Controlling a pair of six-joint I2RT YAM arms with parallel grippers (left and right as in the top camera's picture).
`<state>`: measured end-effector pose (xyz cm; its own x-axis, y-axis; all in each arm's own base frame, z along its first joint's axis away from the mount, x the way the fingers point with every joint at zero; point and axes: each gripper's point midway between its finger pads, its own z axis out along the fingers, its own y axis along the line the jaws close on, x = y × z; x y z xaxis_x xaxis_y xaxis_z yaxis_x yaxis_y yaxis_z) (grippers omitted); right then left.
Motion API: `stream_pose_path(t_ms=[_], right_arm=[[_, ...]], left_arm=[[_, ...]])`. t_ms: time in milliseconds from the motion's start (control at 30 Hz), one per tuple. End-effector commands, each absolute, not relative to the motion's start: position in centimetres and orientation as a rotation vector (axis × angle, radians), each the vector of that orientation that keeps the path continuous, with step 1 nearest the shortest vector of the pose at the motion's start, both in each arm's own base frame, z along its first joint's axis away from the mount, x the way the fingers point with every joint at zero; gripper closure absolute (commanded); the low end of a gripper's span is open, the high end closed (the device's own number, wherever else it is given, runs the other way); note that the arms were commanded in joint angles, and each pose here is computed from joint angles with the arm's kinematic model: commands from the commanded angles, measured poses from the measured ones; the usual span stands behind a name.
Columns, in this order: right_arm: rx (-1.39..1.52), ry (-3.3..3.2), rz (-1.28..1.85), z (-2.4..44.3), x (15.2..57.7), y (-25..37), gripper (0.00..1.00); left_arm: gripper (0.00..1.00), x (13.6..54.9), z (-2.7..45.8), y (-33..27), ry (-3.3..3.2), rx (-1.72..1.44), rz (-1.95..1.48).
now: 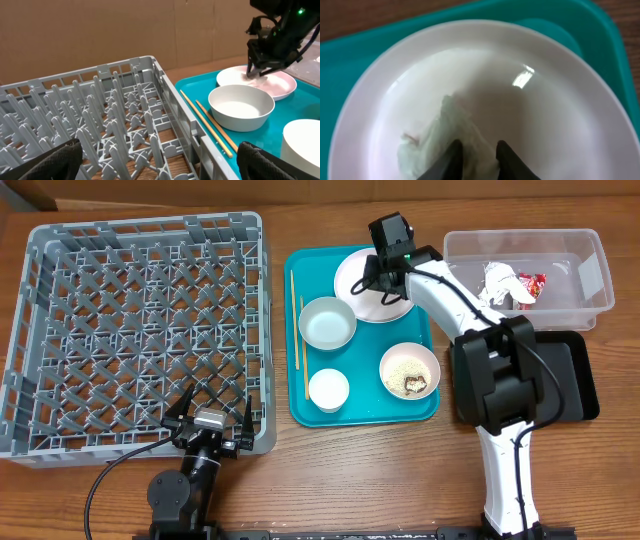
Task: Sort waste into correct bins and load items into the dishwasher
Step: 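Return right gripper to the plate, grab remaining tissue, drop in bin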
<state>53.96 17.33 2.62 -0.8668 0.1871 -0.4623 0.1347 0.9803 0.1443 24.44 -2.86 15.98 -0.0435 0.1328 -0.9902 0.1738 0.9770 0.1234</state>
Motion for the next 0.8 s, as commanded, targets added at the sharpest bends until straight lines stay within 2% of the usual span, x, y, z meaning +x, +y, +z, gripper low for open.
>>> stream_pose_path(t_ms=[0, 67, 133, 267, 500, 567, 667, 767], right_arm=[[0.218, 2.669, 0.152, 1.3, 53.6, 17.4, 0.76], [0.214, 2.675, 0.148, 1.3, 53.5, 17.4, 0.81], [0.215, 2.683, 0.145, 1.6, 53.3, 17.3, 0.96], [0.214, 2.654, 0.154, 6.0, 53.8, 16.9, 0.96], [0.279, 2.512, 0.177, 20.4, 53.0, 13.4, 0.96], [0.329, 2.477, 0.145, 22.8, 52.4, 11.0, 0.96], [0.487, 2.487, 0.083, 23.4, 51.2, 6.2, 0.96], [0.654, 2.558, 0.026, 21.1, 49.7, 2.4, 0.96]], left_arm=[[0.0, 24.4, 16.0, -2.9, 1.612, 0.254, -0.02], [0.0, 24.4, 16.0, -2.9, 1.612, 0.254, -0.02], [0.0, 24.4, 16.0, -2.9, 1.612, 0.254, -0.02], [0.0, 24.4, 15.9, -2.9, 1.613, 0.254, -0.02], [0.0, 24.4, 16.0, -2.9, 1.613, 0.254, -0.02], [0.0, 24.4, 16.0, -2.9, 1.613, 0.254, -0.02], [0.0, 24.4, 15.9, -2.9, 1.613, 0.254, -0.02], [0.0, 24.4, 15.9, -2.9, 1.613, 0.254, -0.02]])
